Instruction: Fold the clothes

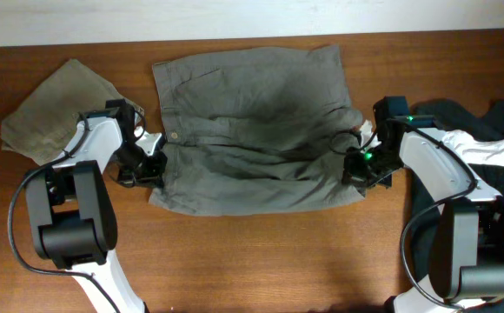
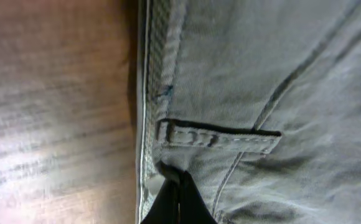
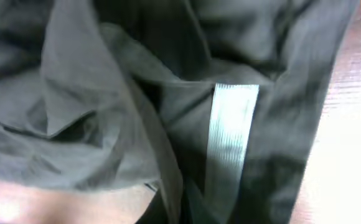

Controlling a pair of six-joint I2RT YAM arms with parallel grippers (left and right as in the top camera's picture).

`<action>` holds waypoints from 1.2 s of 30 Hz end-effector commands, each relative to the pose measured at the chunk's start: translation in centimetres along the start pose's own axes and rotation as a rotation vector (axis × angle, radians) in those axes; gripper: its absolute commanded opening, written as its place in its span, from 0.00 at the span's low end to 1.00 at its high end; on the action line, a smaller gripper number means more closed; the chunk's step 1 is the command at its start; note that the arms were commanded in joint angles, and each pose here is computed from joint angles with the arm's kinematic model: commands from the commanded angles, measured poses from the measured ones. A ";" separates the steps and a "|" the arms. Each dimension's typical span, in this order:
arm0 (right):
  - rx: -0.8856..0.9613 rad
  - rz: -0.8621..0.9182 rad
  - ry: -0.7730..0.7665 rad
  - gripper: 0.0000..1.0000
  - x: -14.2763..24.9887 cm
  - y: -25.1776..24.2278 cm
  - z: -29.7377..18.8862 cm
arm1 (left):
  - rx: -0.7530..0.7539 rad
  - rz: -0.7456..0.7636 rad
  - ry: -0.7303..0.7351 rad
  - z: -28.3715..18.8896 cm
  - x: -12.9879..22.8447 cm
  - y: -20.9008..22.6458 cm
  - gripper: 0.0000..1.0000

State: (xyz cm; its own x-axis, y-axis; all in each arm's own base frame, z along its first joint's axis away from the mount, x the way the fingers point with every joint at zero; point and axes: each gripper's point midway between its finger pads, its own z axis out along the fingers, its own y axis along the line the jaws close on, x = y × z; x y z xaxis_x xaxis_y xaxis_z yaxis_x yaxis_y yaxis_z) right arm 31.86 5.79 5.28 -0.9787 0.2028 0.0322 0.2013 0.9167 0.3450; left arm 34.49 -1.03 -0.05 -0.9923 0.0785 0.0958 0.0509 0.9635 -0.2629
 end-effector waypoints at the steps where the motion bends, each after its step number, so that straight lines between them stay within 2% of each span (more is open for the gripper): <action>1: 0.019 0.010 -0.089 0.04 -2.1 0.1 -0.6 | 0.014 0.011 -0.076 -0.5 -1.8 -0.1 0.00; 4: 0.163 0.122 -0.144 0.05 -2.9 -2.5 -0.9 | -0.002 0.033 -0.159 -0.7 -3.9 0.2 0.01; 6: 0.184 0.139 -0.148 0.05 -2.9 -2.9 -0.9 | -0.010 0.046 -0.211 -1.0 -5.2 0.4 0.07; 7: 0.200 0.168 -0.142 0.06 -2.6 -3.2 -1.0 | -0.014 0.053 -0.233 -1.1 -5.7 0.4 0.14; 8: 0.200 0.197 -0.122 0.08 -2.1 -3.3 -0.9 | -0.013 0.052 -0.231 -1.4 -5.8 0.3 0.38; 9: 0.202 0.201 -0.107 0.12 -1.7 -3.3 -0.9 | -0.011 0.049 -0.221 -1.6 -5.6 0.3 0.45; 12: 0.215 0.208 -0.068 0.16 -0.7 -3.5 -0.9 | 0.000 0.032 -0.158 -2.3 -4.3 -0.1 0.54; 16: 0.233 0.215 -0.016 0.21 0.6 -3.8 -0.9 | 0.022 0.012 -0.021 -2.0 -0.9 -0.6 0.55; 20: 0.251 0.127 0.065 0.25 2.4 -4.2 -0.8 | 0.015 -0.011 0.081 -1.9 1.6 -0.6 0.56; 24: 0.246 0.110 0.105 0.34 3.7 -4.7 0.2 | 0.016 -0.012 0.085 -1.9 1.7 -0.7 0.56; 26: 0.180 0.109 0.100 0.38 3.9 -4.0 1.4 | 0.015 -0.010 0.079 -1.9 1.5 -0.7 0.56; 28: 0.097 0.110 0.107 0.38 4.6 -3.3 3.1 | 0.015 -0.010 0.079 -1.9 1.5 -0.7 0.56; 29: 0.099 0.109 0.104 0.35 4.7 -3.5 3.5 | 0.015 -0.010 0.079 -1.9 1.5 -0.6 0.56; 31: 0.100 0.110 0.104 0.17 4.8 -3.6 3.7 | 0.014 -0.010 0.078 -1.9 1.5 -0.6 0.56; 33: 0.111 0.114 0.118 0.04 5.2 -3.8 3.7 | 0.015 -0.011 0.083 -1.9 1.6 -0.7 0.57; 36: 0.116 0.127 0.126 0.04 5.4 -4.1 3.5 | 0.018 -0.039 0.117 -2.5 2.6 -0.2 0.57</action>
State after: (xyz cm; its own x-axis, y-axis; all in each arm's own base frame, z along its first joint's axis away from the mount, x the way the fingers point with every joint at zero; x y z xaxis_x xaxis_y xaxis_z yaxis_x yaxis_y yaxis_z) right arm 26.21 4.38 0.63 -0.9448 0.2743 0.1794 0.3100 0.9254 0.2180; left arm 32.47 -1.29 1.93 -0.9757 0.0787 0.2045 0.0183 0.9592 -0.2821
